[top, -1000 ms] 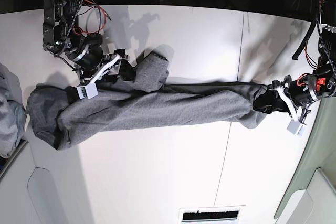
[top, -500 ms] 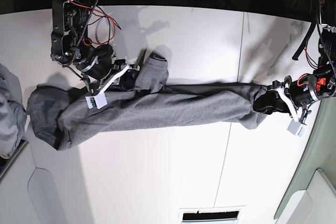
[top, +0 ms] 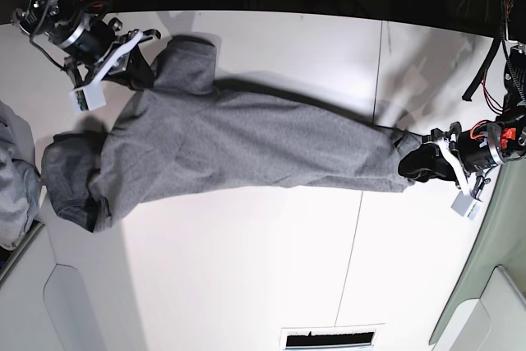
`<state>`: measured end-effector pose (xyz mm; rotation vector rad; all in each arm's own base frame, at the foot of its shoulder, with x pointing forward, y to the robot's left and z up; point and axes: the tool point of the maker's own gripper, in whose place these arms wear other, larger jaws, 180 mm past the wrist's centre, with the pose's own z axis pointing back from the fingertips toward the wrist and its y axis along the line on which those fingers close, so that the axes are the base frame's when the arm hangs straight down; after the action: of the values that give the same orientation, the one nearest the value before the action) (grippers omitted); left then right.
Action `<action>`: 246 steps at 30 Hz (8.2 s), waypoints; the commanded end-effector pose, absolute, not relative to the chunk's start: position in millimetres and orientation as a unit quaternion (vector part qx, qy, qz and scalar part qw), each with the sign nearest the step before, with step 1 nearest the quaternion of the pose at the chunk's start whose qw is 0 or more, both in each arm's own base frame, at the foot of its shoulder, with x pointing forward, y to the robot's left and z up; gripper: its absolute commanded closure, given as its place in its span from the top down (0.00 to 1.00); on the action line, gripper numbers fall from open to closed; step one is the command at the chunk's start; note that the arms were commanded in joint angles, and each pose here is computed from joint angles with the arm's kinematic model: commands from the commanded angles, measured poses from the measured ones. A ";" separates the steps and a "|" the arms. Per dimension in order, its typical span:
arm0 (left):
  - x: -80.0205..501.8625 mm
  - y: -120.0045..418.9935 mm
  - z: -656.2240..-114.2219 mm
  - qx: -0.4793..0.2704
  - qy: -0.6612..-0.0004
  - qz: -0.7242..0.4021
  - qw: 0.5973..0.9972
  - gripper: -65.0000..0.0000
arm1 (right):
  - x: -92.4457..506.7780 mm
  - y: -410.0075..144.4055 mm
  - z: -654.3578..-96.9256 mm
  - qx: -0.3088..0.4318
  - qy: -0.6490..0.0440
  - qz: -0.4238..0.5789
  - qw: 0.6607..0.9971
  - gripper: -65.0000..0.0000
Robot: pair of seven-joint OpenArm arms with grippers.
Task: Layout the t-shirt on the table in an organized manner, then fold the t-shirt properly
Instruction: 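Pull the shirt ends apart, stretching it lengthwise along the table, then move the left gripper holding the shirt end toward the right gripper, then release with the left gripper and lift it away from the folded shirt, then grasp the shirt edge with the left gripper and drag it outward, then pull the shirt with the right gripper away from the left gripper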
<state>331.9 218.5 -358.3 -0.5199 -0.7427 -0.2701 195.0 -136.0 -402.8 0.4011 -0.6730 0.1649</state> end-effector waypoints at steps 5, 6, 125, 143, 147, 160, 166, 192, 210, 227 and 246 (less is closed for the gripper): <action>343.6 213.9 -321.6 -0.250 -0.395 -0.164 0.869 0.30 | 172.1 -173.8 -395.2 0.156 -0.324 0.074 0.930 0.00; 343.5 214.5 -320.7 -0.247 -0.395 -0.166 0.869 0.30 | 168.0 -180.7 -395.4 0.150 -0.321 0.070 0.932 0.00; 298.4 164.1 -340.1 -0.097 -0.463 -0.344 0.811 0.14 | 457.7 71.0 -368.7 0.193 -0.418 0.251 0.852 0.53; 341.4 138.0 -432.3 -0.155 -0.410 -0.205 0.875 0.14 | 417.8 54.2 -438.1 0.125 -0.358 0.254 0.890 0.39; 339.6 139.5 -435.9 -0.154 -0.405 -0.203 0.878 0.09 | 423.0 62.1 -428.8 0.140 -0.384 0.263 0.874 0.07; 314.4 174.0 -454.8 -0.112 -0.363 -0.232 0.895 0.00 | 449.8 57.0 -384.1 0.136 -0.454 0.267 0.839 0.00; 297.0 180.8 -465.8 -0.109 -0.344 -0.234 0.903 0.00 | 462.1 35.4 -376.1 0.116 -0.465 0.266 0.837 0.00; 252.0 193.1 -470.7 -0.165 -0.298 -0.262 0.903 0.00 | 509.6 -71.5 -340.5 0.055 -0.500 0.205 0.839 0.69; 285.7 136.8 -367.9 -0.215 -0.392 -0.318 0.836 0.18 | 437.5 -141.8 -344.8 0.049 -0.419 0.131 0.897 0.69; 252.3 32.2 -410.5 -0.278 -0.359 -0.324 0.830 0.30 | 381.5 -273.3 -387.2 -0.001 -0.386 -0.056 0.921 0.69; 270.9 115.7 -466.2 -0.133 -0.308 -0.297 0.894 0.02 | 339.1 -231.4 -409.2 0.066 -0.379 -0.048 0.922 0.08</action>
<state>267.3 100.6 -463.9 -0.3396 -0.6615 -0.6043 325.2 -227.5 -426.0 0.1375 -0.7155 -0.1037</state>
